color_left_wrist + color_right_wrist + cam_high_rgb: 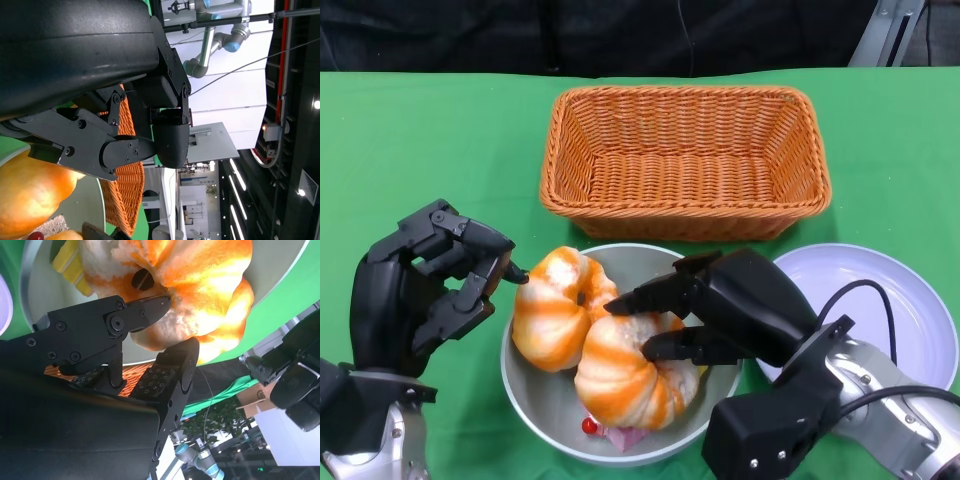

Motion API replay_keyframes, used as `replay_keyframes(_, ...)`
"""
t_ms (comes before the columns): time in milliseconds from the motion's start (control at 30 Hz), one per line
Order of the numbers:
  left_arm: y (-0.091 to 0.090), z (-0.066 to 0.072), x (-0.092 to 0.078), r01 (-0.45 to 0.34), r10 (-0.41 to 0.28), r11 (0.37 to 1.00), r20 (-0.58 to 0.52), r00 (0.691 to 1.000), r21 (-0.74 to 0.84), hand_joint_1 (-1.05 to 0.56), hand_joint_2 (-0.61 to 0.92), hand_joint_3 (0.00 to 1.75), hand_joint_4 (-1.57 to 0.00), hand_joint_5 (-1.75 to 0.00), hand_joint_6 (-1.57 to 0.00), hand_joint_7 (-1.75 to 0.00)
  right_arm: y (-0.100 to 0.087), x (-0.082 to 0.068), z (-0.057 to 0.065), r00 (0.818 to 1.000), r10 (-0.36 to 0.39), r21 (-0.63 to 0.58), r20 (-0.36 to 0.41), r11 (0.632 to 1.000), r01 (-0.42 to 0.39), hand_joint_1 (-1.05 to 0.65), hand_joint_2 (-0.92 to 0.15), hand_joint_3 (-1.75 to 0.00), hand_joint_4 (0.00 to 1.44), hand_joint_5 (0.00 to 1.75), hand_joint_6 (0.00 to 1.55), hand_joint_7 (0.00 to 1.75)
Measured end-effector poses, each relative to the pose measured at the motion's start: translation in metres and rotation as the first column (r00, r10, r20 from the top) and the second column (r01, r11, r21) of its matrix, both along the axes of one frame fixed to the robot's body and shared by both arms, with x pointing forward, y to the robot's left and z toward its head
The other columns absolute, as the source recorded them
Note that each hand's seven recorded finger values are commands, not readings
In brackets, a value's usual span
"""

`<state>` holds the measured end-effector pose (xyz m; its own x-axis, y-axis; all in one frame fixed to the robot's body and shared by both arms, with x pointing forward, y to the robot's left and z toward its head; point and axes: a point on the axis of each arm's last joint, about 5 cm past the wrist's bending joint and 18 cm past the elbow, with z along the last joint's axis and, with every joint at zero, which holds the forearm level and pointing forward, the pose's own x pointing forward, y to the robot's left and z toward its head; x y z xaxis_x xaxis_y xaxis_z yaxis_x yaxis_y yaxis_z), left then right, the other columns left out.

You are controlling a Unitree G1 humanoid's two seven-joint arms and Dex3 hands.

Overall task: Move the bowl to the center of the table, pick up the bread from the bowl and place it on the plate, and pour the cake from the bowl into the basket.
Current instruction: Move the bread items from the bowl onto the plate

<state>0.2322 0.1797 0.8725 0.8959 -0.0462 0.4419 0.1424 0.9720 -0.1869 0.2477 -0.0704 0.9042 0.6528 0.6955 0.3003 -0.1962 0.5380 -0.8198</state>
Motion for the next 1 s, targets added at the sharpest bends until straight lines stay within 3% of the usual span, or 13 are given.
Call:
replay_keyframes(433, 0.0, -0.001, 0.0, -0.001, 0.001, 1.0, -0.005, 1.0, -0.004, -0.14, 0.8, 0.51, -0.81, -1.37, -0.92, -1.02, 0.0, 0.001, 0.003, 1.0, 0.011, 0.071, 0.007, 0.997, -0.011, -0.12, -0.92, -0.1, 0.84, 1.2, 1.17, 0.15)
replay_keyframes(633, 0.0, -0.001, 0.0, -0.002, 0.002, 1.0, -0.006, 1.0, 0.001, -0.13, 0.8, 0.51, -0.8, -1.37, -0.92, -1.02, -0.006, 0.005, 0.017, 0.998, -0.033, 0.176, 0.044, 0.984, 0.025, -0.12, -0.92, -0.1, 0.79, 1.29, 1.16, 0.18)
replay_keyframes(800, 0.0, -0.001, 0.0, -0.002, 0.002, 1.0, -0.008, 1.0, 0.0, -0.14, 0.81, 0.51, -0.8, -1.36, -0.91, -1.01, -0.008, 0.004, 0.018, 0.998, -0.042, 0.191, 0.036, 0.981, 0.035, -0.12, -0.91, -0.1, 0.79, 1.3, 1.16, 0.19)
replay_keyframes(1000, 0.005, -0.004, 0.0, -0.009, 0.009, 1.0, -0.019, 1.0, 0.0, -0.14, 0.81, 0.5, -0.81, -1.34, -0.91, -1.0, -0.017, 0.006, 0.031, 0.997, -0.07, 0.258, 0.039, 0.964, 0.058, -0.11, -0.92, -0.1, 0.75, 1.44, 1.14, 0.28)
